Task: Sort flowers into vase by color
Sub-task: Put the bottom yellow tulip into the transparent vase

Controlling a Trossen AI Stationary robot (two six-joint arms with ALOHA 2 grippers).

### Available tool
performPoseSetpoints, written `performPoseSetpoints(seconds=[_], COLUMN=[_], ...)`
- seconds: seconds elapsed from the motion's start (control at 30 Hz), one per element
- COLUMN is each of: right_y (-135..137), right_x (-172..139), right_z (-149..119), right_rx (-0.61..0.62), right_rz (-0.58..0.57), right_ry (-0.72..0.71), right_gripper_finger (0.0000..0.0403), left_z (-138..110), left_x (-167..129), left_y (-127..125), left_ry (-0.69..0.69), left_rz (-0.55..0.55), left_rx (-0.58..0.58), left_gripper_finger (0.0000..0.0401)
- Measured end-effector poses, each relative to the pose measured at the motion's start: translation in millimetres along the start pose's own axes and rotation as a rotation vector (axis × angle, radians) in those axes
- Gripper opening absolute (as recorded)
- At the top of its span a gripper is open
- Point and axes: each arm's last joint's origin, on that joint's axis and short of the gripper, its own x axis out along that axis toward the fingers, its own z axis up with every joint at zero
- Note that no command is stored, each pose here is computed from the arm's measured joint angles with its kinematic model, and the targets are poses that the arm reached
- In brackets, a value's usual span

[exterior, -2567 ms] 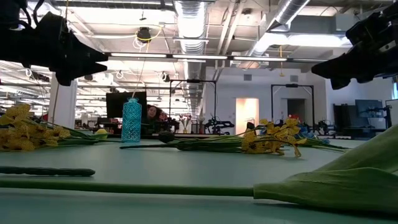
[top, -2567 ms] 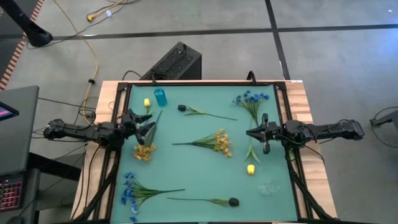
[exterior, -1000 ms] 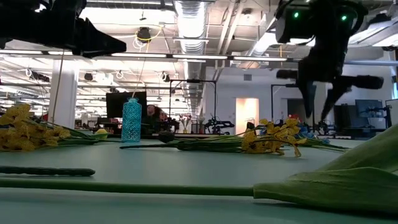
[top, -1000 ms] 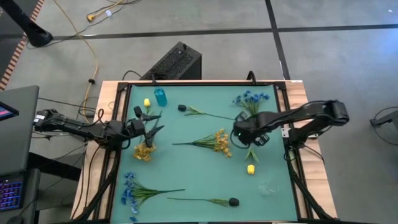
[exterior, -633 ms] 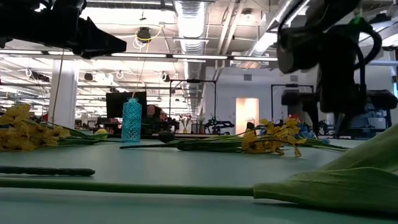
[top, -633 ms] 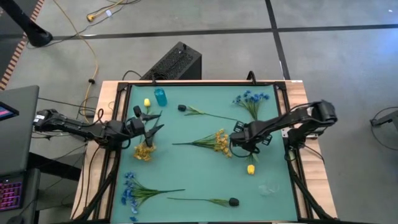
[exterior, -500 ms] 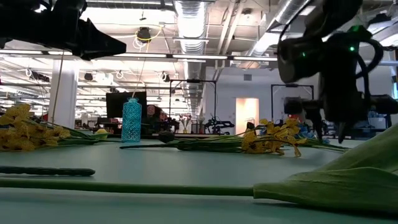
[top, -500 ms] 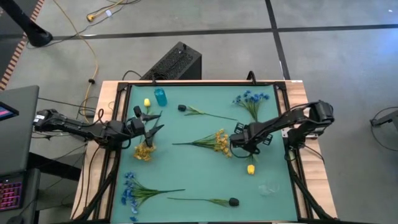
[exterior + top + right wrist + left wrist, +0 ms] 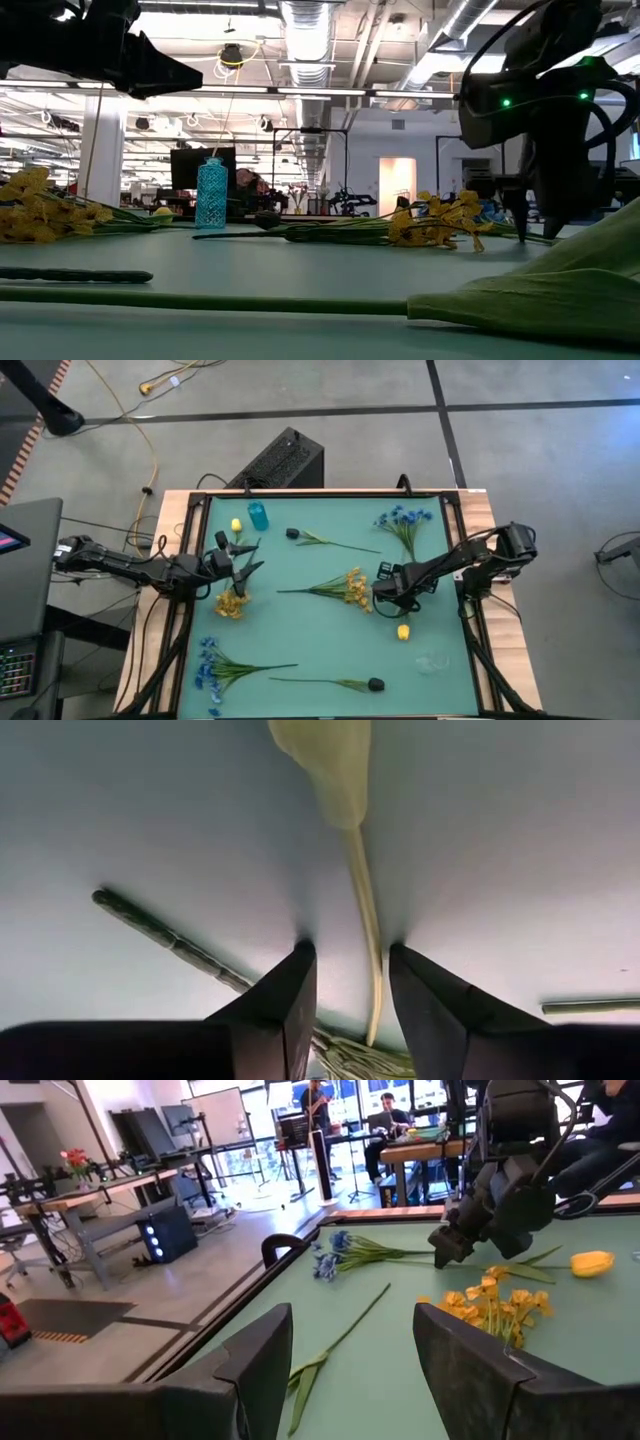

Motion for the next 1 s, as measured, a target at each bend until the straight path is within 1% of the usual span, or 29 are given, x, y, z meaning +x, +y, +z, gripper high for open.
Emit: performPoseSetpoints(seconds=[0.13,0.23,0.5,0.6,0.73,0.83,0.9,1.0], right_y=[0,0,-5,-10,-21,-32,-38,-45], right_x=[0,-1,-4,-7,-15,-28,-41,-58], right_z=[1,2,3,2,2,1,-2,-13], right_rx=[-0.042,-0.072,-0.062,-0.046,-0.015,0.021,0.078,0.216], right_rz=[-0.002,-0.009,-0.033,-0.033,-0.069,-0.117,-0.133,-0.133], right_ry=[-0.006,-0.009,-0.023,-0.045,-0.091,-0.169,-0.251,-0.392], right_gripper_finger=[0.0138,0.0115,0.0019,0.0016,0.0017,0.0016,0.0016,0.0016], left_z=[0,0,-1,-1,-1,-1,-1,-2], left_x=[0,0,0,0,0,0,0,0], left_y=[0,0,0,0,0,0,0,0], left_ry=[0.002,0.002,0.007,0.007,0.007,0.008,0.012,0.021], left_rz=[0.0,0.0,-0.001,-0.001,-0.001,-0.001,-0.002,-0.003], left_rx=[0.001,0.001,0.005,0.005,0.0,0.0,0.001,0.0], left_gripper_finger=[0.0199,0.0199,0.0199,0.0199,0.0199,0.0199,0.0199,0.0199])
